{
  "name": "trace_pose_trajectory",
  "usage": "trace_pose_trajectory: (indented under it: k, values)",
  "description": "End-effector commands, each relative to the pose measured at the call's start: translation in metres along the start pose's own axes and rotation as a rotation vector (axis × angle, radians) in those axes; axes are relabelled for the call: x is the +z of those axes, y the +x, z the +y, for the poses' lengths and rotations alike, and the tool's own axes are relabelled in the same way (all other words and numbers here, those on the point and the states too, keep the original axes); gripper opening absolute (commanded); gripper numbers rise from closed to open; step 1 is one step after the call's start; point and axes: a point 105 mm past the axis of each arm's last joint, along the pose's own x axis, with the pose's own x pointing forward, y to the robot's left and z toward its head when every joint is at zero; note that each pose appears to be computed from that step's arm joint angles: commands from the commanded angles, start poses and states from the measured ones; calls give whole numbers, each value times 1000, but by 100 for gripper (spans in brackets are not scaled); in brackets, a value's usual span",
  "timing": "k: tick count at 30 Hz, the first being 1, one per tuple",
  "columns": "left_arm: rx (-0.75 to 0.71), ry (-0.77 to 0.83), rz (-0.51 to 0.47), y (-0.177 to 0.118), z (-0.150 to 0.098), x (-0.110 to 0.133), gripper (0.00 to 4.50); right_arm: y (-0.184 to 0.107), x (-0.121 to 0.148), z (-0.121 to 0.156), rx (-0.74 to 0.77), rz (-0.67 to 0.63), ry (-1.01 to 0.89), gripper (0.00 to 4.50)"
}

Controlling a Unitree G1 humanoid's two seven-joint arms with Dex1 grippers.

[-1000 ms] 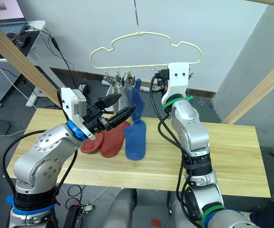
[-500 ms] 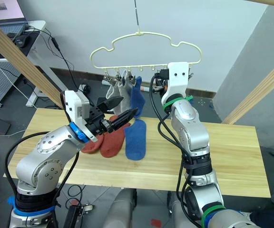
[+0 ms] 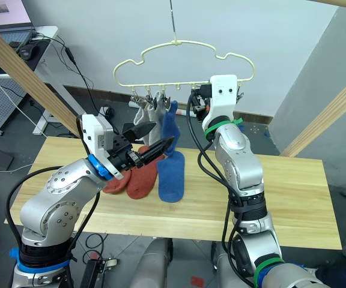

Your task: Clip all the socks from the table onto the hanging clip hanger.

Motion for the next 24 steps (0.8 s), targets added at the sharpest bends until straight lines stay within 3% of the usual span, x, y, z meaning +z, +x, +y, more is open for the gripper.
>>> trace_pose_trajectory:
  k: [1,6,9,14,15,18,20,24]
  values:
    - [-36,43,-40,0,-10,12,374,0,18,6,12,-69,2,223]
    - [-37,43,-39,0,-10,12,374,0,15,4,5,-54,3,223]
    - [-38,42,-38,1,-10,12,374,1,15,3,0,-52,2,169]
    - [-37,40,-38,1,-11,13,374,1,15,2,0,-54,5,19]
    - [-36,40,-38,0,-11,12,374,0,15,2,0,-54,4,1]
    - [-25,35,-21,0,-9,9,374,0,15,0,2,-52,4,1]
    - [18,36,62,-2,-1,-9,374,-1,14,-3,18,-40,13,1]
    - [115,9,277,-9,13,-66,374,-3,5,-9,62,41,34,1]
